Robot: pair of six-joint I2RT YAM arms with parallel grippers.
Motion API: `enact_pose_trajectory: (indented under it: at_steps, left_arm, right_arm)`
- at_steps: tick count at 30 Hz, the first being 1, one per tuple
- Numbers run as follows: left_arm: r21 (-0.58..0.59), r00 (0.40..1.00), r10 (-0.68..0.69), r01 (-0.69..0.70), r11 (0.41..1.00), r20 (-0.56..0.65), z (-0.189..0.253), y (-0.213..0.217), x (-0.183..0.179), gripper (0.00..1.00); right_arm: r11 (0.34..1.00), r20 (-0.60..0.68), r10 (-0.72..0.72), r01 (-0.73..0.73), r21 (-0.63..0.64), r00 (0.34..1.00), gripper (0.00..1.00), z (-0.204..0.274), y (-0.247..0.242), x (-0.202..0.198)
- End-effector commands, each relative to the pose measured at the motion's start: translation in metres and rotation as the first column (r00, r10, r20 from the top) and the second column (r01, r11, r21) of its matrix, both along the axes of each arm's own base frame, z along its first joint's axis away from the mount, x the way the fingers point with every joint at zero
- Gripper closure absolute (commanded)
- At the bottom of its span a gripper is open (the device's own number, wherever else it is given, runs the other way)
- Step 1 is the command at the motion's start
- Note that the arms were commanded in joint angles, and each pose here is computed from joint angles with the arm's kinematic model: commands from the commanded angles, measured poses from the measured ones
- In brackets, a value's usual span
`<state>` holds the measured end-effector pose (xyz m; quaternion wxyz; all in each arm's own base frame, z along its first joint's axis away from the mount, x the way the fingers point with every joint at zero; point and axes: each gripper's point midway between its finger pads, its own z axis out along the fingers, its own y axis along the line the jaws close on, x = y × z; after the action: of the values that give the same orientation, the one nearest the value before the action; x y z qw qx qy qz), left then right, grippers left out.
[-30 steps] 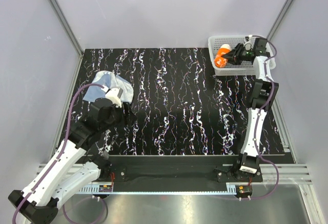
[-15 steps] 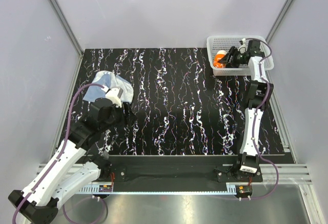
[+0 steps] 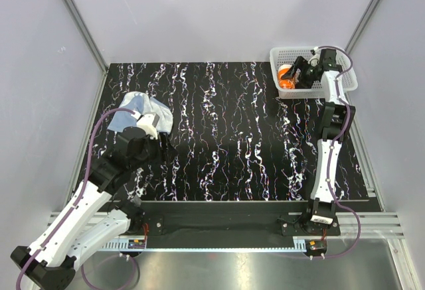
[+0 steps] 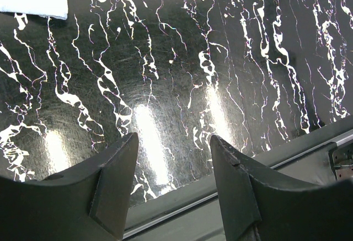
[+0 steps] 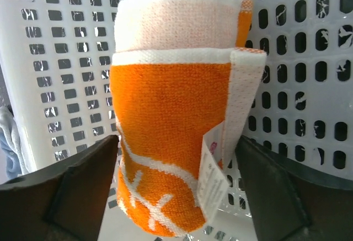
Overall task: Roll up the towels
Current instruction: Place the rolled towel into the container, then move the towel to the center of the board
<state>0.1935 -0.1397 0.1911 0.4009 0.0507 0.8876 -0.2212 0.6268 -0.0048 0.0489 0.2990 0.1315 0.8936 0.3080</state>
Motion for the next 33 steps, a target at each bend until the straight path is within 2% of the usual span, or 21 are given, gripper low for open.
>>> enact_pose_trajectory:
  at_steps: [1, 3, 9, 17, 22, 25, 26, 28, 29, 30, 32, 33]
  left_arm:
    - [-0.016, 0.999, -0.026, 0.026, 1.000, 0.041, 0.008, -0.005, 0.003, 0.41]
    - [-0.018, 0.999, -0.024, 0.025, 1.000, 0.047, 0.010, -0.005, 0.003, 0.41]
    - [-0.020, 0.998, -0.021, 0.023, 1.000, 0.053, 0.011, -0.004, 0.003, 0.41]
    - [-0.025, 0.998, -0.023, 0.024, 0.999, 0.059, 0.013, -0.004, 0.002, 0.41]
    - [-0.025, 0.998, -0.021, 0.023, 0.999, 0.061, 0.013, -0.004, 0.003, 0.41]
    - [-0.026, 0.998, -0.022, 0.024, 0.999, 0.062, 0.013, -0.004, 0.002, 0.41]
    - [-0.025, 0.998, -0.022, 0.024, 0.999, 0.060, 0.013, -0.004, 0.002, 0.41]
    - [-0.023, 0.998, -0.021, 0.023, 0.999, 0.058, 0.012, -0.004, 0.003, 0.41]
    - [-0.023, 0.998, -0.020, 0.021, 1.000, 0.060, 0.012, -0.004, 0.003, 0.41]
    - [-0.020, 0.998, -0.017, 0.018, 1.000, 0.055, 0.011, -0.003, 0.004, 0.41]
    - [-0.016, 0.999, -0.010, 0.010, 1.000, 0.052, 0.010, -0.002, 0.004, 0.41]
    - [-0.014, 0.999, -0.006, 0.006, 1.000, 0.053, 0.011, -0.002, 0.005, 0.41]
  right_arm:
    - [0.998, 0.043, -0.022, 0.024, -0.061, 0.999, 0.04, 0.033, -0.010, -0.001]
    - [0.998, 0.059, -0.023, 0.027, -0.060, 0.998, 0.00, 0.042, -0.010, 0.000]
    - [0.997, 0.095, -0.036, 0.042, -0.061, 0.995, 0.00, 0.070, -0.011, 0.000]
    - [0.985, 0.141, -0.107, 0.125, -0.123, 0.984, 0.00, 0.102, -0.025, 0.002]
    - [0.966, 0.217, -0.175, 0.210, -0.148, 0.960, 0.00, 0.142, -0.036, 0.004]
    - [0.966, 0.250, -0.194, 0.229, -0.117, 0.949, 0.00, 0.168, -0.032, -0.001]
    - [0.970, 0.244, -0.189, 0.219, -0.103, 0.951, 0.00, 0.170, -0.027, -0.005]
    - [0.978, 0.305, -0.162, 0.194, -0.076, 0.939, 0.00, 0.205, -0.009, -0.013]
    - [0.981, 0.291, -0.146, 0.176, -0.080, 0.946, 0.00, 0.199, 0.002, -0.019]
    - [0.980, 0.346, -0.133, 0.176, -0.095, 0.929, 0.00, 0.227, 0.010, -0.027]
    - [0.986, 0.338, -0.081, 0.126, -0.111, 0.938, 0.00, 0.228, 0.047, -0.041]
    - [0.989, 0.400, -0.056, 0.106, -0.103, 0.915, 0.00, 0.258, 0.063, -0.052]
